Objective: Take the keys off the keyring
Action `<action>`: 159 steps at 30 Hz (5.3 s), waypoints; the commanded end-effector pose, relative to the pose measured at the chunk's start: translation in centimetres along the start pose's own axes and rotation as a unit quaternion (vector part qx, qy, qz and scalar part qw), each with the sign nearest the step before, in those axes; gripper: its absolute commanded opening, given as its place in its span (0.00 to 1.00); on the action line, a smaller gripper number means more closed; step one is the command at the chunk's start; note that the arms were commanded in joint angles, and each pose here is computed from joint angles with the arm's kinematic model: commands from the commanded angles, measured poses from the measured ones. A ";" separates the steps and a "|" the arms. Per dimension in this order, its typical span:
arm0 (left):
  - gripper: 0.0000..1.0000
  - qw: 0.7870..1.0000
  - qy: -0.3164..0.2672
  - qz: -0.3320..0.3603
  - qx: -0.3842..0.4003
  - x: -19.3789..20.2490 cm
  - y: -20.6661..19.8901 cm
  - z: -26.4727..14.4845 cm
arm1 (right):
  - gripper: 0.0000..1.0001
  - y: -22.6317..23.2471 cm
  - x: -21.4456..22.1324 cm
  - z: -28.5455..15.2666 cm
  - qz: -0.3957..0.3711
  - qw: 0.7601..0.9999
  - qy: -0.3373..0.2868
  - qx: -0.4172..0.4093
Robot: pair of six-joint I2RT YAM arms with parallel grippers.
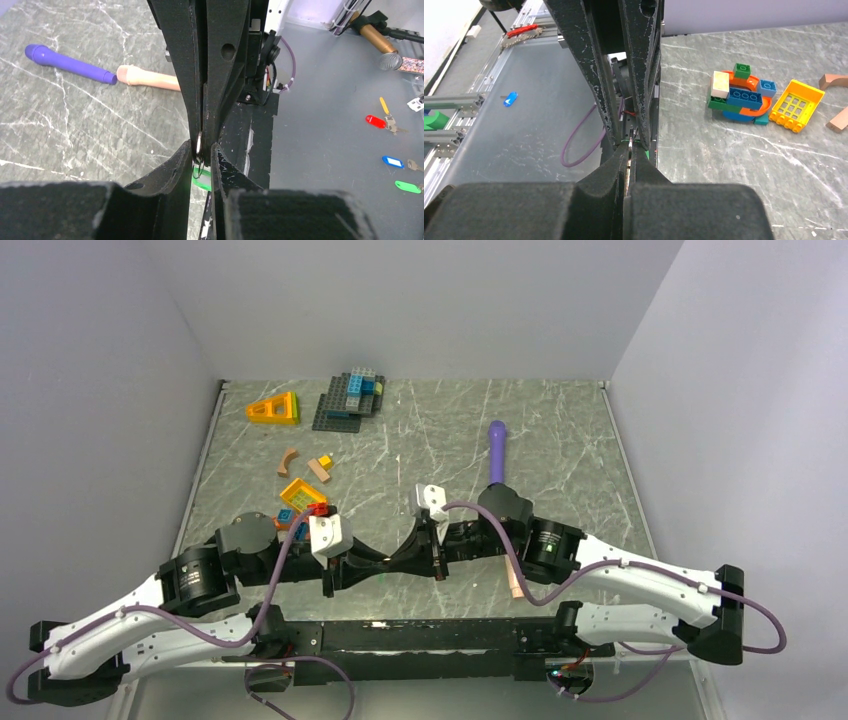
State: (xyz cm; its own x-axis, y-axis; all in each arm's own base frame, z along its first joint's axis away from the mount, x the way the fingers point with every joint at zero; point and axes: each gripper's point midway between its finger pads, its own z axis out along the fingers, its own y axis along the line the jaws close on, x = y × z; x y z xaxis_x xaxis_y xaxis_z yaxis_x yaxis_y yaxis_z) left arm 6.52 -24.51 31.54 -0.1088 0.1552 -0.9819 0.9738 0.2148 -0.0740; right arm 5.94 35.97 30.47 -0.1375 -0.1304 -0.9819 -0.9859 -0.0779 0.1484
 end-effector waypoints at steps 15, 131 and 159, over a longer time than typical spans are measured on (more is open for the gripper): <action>0.06 0.999 -0.023 0.006 0.032 -1.0 -1.3 -0.9 | 0.00 2.0 -3.9 -1.2 -0.038 0.996 -0.068 -0.030; 0.27 0.994 -0.076 0.072 0.038 -6.3 -1.2 -0.1 | 0.00 2.6 -6.3 -3.3 -0.065 0.993 -0.096 -0.014; 0.00 0.990 -0.133 0.016 0.033 -6.4 -1.1 0.7 | 0.00 2.8 -8.1 -3.3 -0.079 0.987 -0.137 -0.019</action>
State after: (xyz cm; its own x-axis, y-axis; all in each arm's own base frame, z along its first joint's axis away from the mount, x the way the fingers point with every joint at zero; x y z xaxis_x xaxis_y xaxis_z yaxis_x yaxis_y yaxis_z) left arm 5.81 -25.82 36.52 -0.0052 -0.0102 -0.9999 0.9913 0.1318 -0.0065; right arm 5.23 33.76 35.42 -0.0570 0.0271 -0.9980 -0.9948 -0.0854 0.0545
